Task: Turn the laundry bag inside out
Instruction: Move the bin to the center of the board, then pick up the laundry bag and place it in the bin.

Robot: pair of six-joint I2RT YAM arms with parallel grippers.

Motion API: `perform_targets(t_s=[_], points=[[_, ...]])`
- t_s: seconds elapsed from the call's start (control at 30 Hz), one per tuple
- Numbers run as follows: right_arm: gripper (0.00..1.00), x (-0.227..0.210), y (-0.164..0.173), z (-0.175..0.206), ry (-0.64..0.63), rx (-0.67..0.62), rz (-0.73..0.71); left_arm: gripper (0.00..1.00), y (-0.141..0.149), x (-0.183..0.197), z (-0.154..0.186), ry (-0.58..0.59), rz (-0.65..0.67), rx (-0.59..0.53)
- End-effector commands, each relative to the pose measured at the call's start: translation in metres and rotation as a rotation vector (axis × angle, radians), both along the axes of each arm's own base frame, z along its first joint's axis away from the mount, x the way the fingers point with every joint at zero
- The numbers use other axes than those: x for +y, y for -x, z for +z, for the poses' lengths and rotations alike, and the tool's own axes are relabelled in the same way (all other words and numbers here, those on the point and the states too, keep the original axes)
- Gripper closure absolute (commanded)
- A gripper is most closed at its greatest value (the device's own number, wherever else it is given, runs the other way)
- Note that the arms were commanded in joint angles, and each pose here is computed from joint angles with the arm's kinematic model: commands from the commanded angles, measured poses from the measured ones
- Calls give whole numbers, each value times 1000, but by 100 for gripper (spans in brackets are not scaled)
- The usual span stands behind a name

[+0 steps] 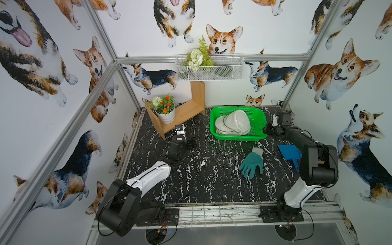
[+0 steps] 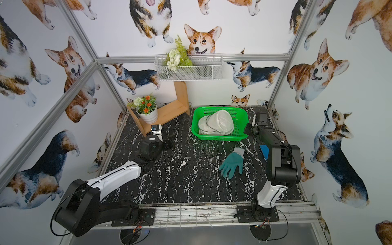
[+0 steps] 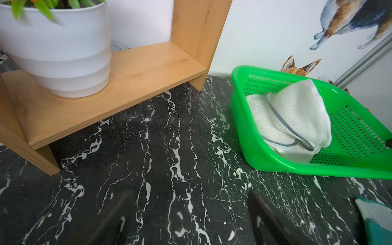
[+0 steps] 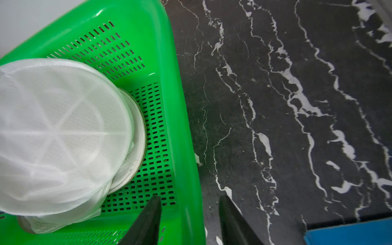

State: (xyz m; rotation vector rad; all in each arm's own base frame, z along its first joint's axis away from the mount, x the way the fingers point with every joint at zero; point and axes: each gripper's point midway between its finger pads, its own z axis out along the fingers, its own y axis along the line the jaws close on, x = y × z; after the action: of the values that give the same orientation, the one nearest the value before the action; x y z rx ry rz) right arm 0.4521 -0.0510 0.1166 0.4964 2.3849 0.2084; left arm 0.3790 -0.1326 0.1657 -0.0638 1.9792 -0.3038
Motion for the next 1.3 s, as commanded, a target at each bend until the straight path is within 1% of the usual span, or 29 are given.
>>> perform_targets(t_s=[0.0, 0.07, 0.1, 0.17, 0.27, 0.33, 0.4, 0.47, 0.57, 0.7, 0.87, 1.0, 1.03, 1.2, 1.27], points=[[38, -18, 2, 32, 116, -22, -54, 10, -5, 8, 3, 34, 73, 6], [29, -15, -2, 61, 163, -95, -45, 9, -7, 12, 1, 40, 111, 19], [22, -8, -5, 73, 185, -125, -24, 9, -8, 15, 0, 45, 130, 26], [22, 19, -12, 91, 215, -165, 49, 9, -11, 18, -3, 57, 161, 41], [25, 84, -24, 103, 247, -210, 205, 8, -16, 19, -8, 86, 187, 62], [30, 132, -31, 106, 297, -251, 329, 8, -19, 19, -10, 104, 198, 70], [32, 175, -35, 107, 380, -303, 431, 9, -21, 20, -12, 119, 206, 79], [34, 205, -39, 104, 424, -338, 481, 8, -21, 21, -14, 128, 211, 87], [36, 231, -51, 91, 459, -339, 491, 8, -19, 22, -19, 130, 216, 99], [36, 253, -68, 56, 498, -260, 492, 9, -15, 26, -22, 133, 224, 108], [36, 276, -80, 26, 555, -218, 523, 9, -11, 31, -20, 135, 234, 101], [36, 274, -87, 9, 594, -179, 496, 9, -8, 35, -21, 131, 241, 102], [40, 273, -89, 4, 604, -169, 493, 9, -8, 37, -20, 130, 242, 102], [44, 268, -94, -13, 653, -130, 466, 10, -6, 42, -18, 126, 246, 98], [47, 265, -95, -17, 667, -122, 453, 10, -6, 43, -18, 125, 245, 98]])
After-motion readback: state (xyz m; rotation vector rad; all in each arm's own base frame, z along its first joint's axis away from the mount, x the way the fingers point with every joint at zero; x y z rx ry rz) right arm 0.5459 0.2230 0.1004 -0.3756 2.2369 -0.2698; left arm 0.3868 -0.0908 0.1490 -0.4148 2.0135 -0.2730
